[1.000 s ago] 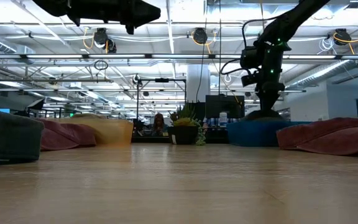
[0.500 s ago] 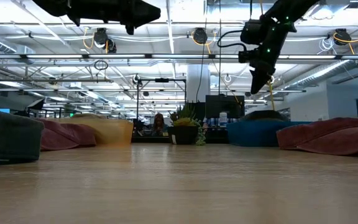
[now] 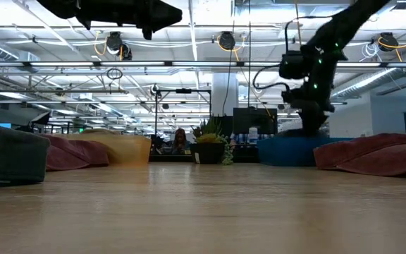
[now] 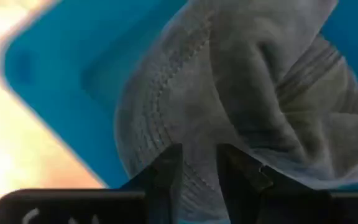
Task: Pick & Place hat
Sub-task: Put the right black cap into the blue bin, then put the black cap into the blue bin
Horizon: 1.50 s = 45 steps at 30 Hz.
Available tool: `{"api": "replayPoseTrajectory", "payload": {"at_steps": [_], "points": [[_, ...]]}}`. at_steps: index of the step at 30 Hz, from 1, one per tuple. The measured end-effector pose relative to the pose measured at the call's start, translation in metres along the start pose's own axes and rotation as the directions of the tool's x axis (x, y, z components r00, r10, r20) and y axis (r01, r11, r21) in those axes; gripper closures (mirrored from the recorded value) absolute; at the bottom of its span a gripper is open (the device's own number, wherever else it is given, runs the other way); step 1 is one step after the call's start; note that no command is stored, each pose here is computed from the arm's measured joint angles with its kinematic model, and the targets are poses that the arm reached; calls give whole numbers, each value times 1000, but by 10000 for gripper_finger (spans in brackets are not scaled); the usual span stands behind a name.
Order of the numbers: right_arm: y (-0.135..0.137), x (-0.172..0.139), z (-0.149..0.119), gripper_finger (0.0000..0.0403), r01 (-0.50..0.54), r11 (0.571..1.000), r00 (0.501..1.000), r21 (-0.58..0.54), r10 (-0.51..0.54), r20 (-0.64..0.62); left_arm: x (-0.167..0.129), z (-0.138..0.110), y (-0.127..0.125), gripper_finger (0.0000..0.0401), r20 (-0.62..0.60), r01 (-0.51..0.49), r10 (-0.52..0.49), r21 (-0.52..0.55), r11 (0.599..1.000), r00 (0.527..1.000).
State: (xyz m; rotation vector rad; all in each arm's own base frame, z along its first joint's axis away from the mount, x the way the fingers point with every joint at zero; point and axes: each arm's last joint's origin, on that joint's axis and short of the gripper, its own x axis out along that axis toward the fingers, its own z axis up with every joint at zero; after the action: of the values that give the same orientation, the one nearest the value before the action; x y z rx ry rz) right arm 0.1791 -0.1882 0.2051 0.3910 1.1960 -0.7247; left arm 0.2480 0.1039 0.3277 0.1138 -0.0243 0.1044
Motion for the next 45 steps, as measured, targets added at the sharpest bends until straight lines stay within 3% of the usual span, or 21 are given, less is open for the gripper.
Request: {"api": "replayPoseTrajectory", "payload": {"at_steps": [10, 26, 32, 38, 45], "points": [[1, 40, -28, 328, 10, 1000, 994, 19, -12, 105, 0, 0, 0, 308, 1, 0, 0, 2, 1000, 1000], [3, 46, -34, 319, 2, 1000, 993, -12, 0, 118, 0, 0, 0, 308, 0, 0, 0, -1, 1000, 1000], [0, 20, -33, 310, 50, 998, 971, -23, -43, 236, 0, -1, 0, 308, -6, 1, -1, -5, 1000, 1000], [-3, -20, -37, 301, 52, 998, 920, 38, -63, 387, -1, -3, -1, 308, -36, 3, -5, -37, 999, 999], [4, -36, -45, 293, -116, 993, 902, 37, 89, 422, 0, -6, -5, 308, -73, 19, -26, -92, 996, 997]]}}
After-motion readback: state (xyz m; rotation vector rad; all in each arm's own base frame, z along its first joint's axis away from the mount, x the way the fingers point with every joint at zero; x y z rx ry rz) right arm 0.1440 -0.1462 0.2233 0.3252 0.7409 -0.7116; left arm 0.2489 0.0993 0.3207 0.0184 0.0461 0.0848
